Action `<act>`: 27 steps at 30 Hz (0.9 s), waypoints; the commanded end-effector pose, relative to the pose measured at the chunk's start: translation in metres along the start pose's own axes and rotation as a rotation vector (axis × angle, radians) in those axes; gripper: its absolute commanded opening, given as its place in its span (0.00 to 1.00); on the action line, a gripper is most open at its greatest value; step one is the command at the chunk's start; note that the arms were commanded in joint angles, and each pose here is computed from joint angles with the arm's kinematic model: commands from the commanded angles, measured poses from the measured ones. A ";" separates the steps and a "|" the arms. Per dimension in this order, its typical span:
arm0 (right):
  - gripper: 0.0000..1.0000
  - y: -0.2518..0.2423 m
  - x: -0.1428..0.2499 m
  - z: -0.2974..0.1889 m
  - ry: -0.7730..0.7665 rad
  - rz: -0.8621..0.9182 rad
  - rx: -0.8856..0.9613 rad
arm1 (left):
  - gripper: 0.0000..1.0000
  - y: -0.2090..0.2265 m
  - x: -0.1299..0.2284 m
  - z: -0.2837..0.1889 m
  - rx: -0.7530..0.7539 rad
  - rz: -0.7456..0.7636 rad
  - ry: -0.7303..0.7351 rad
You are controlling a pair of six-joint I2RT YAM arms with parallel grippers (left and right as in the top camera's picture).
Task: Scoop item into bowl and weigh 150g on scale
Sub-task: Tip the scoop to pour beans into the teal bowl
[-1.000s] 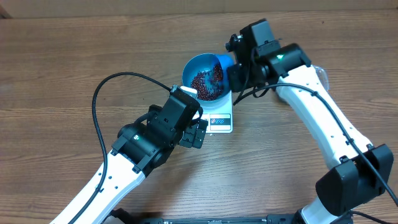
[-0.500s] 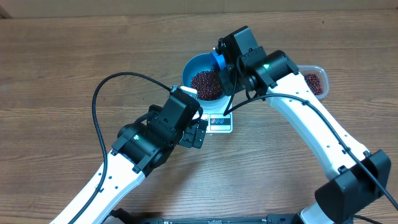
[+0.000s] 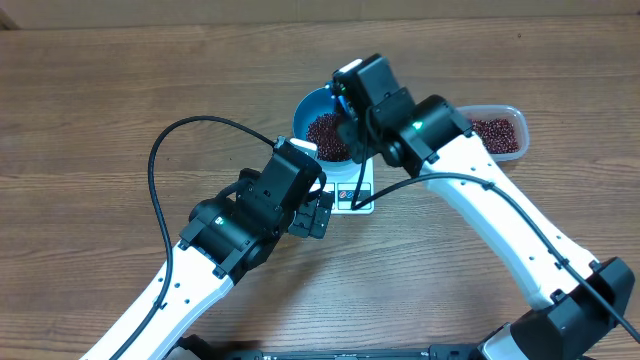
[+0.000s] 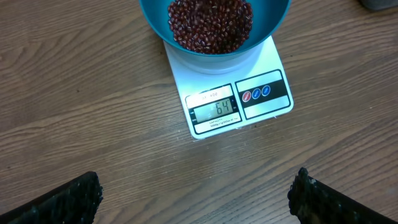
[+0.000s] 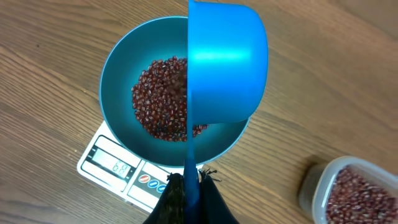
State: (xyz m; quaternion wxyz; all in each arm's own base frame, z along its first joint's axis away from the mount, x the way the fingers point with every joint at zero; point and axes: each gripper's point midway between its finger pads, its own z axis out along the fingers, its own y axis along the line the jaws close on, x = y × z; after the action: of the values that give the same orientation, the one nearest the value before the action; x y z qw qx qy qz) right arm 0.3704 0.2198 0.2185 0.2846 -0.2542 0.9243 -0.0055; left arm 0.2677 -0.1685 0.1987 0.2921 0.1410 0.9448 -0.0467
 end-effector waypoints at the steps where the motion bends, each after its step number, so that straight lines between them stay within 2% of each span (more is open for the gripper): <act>1: 0.04 -0.013 -0.016 -0.025 -0.073 -0.006 0.078 | 1.00 0.002 -0.010 -0.009 0.002 -0.015 -0.038; 20: 0.04 -0.012 -0.013 -0.025 -0.058 -0.038 0.077 | 0.99 0.002 -0.010 -0.009 0.002 -0.015 -0.038; 27: 0.04 -0.016 -0.013 -0.025 -0.061 0.054 0.079 | 1.00 0.002 -0.010 -0.009 0.002 -0.015 -0.038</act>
State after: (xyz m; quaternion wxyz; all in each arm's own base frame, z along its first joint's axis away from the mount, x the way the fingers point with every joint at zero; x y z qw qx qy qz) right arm 0.3695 0.2112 0.2184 0.2848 -0.2604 0.9215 -0.0449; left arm 0.2677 -0.1685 0.1987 0.2921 0.1410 0.9448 -0.0467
